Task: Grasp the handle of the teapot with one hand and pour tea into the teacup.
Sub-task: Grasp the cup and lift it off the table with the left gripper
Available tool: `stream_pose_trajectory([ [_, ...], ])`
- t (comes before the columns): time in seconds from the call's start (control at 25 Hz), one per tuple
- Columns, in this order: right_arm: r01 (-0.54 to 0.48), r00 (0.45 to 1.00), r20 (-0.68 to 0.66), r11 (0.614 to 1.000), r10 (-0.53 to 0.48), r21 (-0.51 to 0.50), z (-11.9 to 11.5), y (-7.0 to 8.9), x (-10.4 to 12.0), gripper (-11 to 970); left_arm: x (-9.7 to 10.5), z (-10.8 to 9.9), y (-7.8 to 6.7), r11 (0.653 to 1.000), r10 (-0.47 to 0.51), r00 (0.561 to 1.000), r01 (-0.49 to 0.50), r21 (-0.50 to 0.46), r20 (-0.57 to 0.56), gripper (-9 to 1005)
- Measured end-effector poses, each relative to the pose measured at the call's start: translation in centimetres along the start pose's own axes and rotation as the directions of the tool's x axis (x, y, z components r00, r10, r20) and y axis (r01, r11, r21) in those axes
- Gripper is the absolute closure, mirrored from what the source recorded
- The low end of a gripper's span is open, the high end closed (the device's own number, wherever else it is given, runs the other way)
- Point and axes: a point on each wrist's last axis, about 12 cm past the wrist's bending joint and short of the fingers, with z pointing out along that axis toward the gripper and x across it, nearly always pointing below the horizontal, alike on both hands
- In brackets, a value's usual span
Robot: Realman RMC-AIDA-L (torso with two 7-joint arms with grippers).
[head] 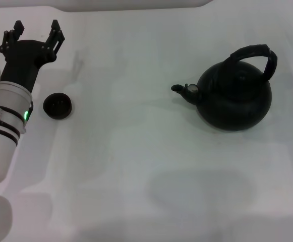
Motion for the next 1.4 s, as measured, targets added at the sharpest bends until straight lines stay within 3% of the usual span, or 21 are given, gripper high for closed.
stream_pose_trajectory([
  [0.6,0.001,1.0,0.003,1.0,-0.001,-0.002,0.1,0.0,-0.1,92,-0.3,0.0,-0.2,1.0,-0.015,1.0,0.016,-0.004,0.019,138],
  [0.88,0.001,1.0,0.002,1.0,-0.001,-0.001,0.1,0.0,-0.1,92,-1.1,1.0,-0.9,0.986,-0.157,0.988,0.157,-0.06,0.003,137],
  [1.16,0.003,1.0,0.001,1.0,-0.003,-0.003,0.1,0.0,0.0,93,-2.9,4.6,0.2,0.956,-0.293,0.935,0.281,-0.083,-0.201,136],
  [1.4,0.005,1.0,-0.001,1.0,-0.005,-0.004,0.1,0.0,0.0,93,-6.6,7.1,1.3,0.961,-0.263,0.893,0.278,-0.013,-0.365,134],
])
